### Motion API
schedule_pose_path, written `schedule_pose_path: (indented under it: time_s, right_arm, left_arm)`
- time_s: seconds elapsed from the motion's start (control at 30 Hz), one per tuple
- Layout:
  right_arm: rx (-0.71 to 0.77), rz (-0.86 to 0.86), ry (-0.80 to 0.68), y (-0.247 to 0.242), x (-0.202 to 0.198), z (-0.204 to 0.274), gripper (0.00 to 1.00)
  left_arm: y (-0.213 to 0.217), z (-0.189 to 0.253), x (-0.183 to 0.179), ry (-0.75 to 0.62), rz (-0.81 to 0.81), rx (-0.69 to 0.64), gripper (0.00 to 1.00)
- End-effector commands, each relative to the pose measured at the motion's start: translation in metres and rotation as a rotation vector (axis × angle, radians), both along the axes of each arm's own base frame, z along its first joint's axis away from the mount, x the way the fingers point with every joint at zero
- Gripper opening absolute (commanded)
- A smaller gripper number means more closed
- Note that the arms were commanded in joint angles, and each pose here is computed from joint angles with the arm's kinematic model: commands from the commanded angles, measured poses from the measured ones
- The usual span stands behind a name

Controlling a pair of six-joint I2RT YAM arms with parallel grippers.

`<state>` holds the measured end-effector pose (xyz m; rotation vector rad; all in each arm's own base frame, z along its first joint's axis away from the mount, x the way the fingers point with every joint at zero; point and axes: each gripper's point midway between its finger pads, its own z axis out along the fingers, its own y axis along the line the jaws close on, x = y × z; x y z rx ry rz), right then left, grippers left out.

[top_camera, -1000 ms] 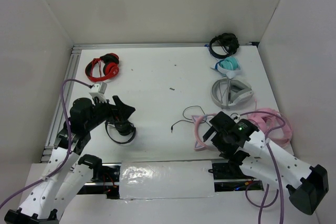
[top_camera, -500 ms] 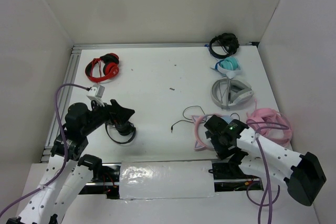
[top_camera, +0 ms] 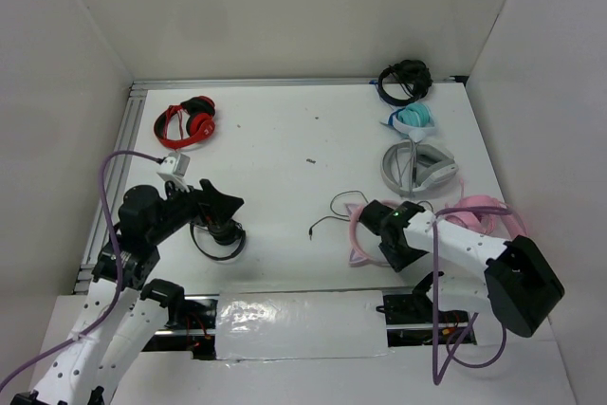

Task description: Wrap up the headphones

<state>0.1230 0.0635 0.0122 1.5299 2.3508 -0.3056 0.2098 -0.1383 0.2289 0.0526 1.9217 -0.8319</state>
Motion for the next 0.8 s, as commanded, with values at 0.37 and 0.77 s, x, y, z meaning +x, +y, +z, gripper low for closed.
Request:
schedule_pose_path:
  time_s: [0.37,0.77]
  right_arm:
    - [-0.221,0.442,-0.432,0.067,0.123,0.114,0.0]
    - [-0.338,0.698,-0.785,0.124,0.142,0.186,0.0]
  left_arm:
    - [-0.025,0.0,0.008,0.012,-0.156,-0.002,0.99]
    - [-0.061,0.003,0.001,0.014,-0.442,-0.067,0.99]
